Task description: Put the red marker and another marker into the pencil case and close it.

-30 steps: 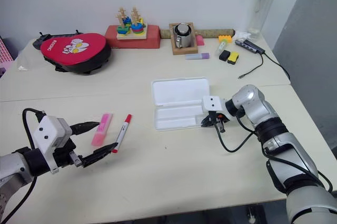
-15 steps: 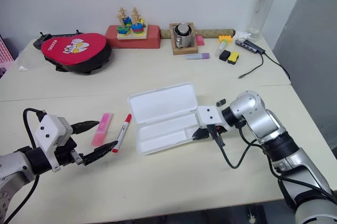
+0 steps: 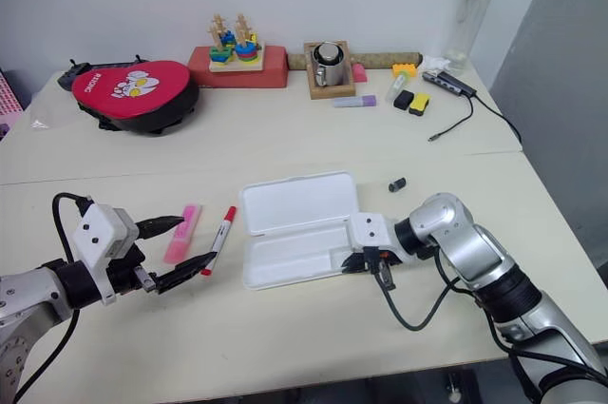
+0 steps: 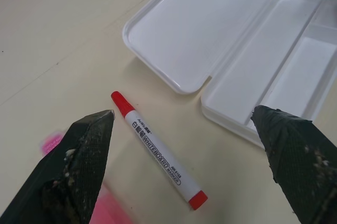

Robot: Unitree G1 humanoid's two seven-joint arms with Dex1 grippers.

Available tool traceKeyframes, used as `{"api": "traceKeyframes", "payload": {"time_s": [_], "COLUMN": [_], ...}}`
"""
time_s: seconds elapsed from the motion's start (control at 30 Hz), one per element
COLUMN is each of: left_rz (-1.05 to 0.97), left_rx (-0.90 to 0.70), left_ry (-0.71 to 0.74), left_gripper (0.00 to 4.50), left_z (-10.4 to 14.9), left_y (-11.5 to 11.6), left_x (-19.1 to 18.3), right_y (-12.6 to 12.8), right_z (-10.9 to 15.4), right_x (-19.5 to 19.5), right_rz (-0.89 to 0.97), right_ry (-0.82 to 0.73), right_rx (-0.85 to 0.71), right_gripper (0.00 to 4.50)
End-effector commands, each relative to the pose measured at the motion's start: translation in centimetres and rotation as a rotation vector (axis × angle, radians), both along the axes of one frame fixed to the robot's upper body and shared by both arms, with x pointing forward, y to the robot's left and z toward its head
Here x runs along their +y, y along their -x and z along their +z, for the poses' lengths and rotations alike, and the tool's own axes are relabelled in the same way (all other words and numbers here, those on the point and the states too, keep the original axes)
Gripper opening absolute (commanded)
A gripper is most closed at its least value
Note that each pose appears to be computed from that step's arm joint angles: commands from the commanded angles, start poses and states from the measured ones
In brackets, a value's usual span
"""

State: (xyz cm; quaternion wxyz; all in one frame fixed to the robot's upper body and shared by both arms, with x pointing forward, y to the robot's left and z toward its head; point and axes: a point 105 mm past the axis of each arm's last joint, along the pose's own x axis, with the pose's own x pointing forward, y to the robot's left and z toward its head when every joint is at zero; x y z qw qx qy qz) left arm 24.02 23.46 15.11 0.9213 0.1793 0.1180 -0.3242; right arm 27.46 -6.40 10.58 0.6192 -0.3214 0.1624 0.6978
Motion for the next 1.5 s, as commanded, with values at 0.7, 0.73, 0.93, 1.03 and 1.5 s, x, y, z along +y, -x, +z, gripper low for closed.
{"api": "traceKeyframes", "payload": {"time_s": [0.7, 0.73, 0.93, 1.03, 1.5], "left_rz": [0.072, 0.107, 0.248, 0.303, 0.346], "left_rx": [-0.018, -0.020, -0.007, -0.018, -0.008], "left_ry": [-0.023, -0.022, 0.020, 0.045, 0.118], "left_gripper": [4.50, 4.50, 4.50, 4.50, 2.55], "left_z": [-0.5, -0.8, -1.6, -2.0, -2.5], "left_y": [0.4, 0.2, -0.8, -1.5, -2.6], "left_x": [0.3, 0.3, 0.6, 0.1, -1.9], "right_y": [-0.1, -0.1, -0.3, -0.7, -1.3], "right_z": [6.0, 6.5, 7.1, 7.6, 8.2], "right_x": [-1.4, -1.6, -1.9, -1.9, -2.1], "right_rz": [-0.014, -0.020, -0.048, -0.064, -0.082], "right_ry": [-0.086, -0.094, -0.112, -0.126, -0.134], "right_rx": [-0.067, -0.070, -0.084, -0.094, -0.110], "right_gripper": [1.73, 1.73, 1.73, 1.73, 1.75]}}
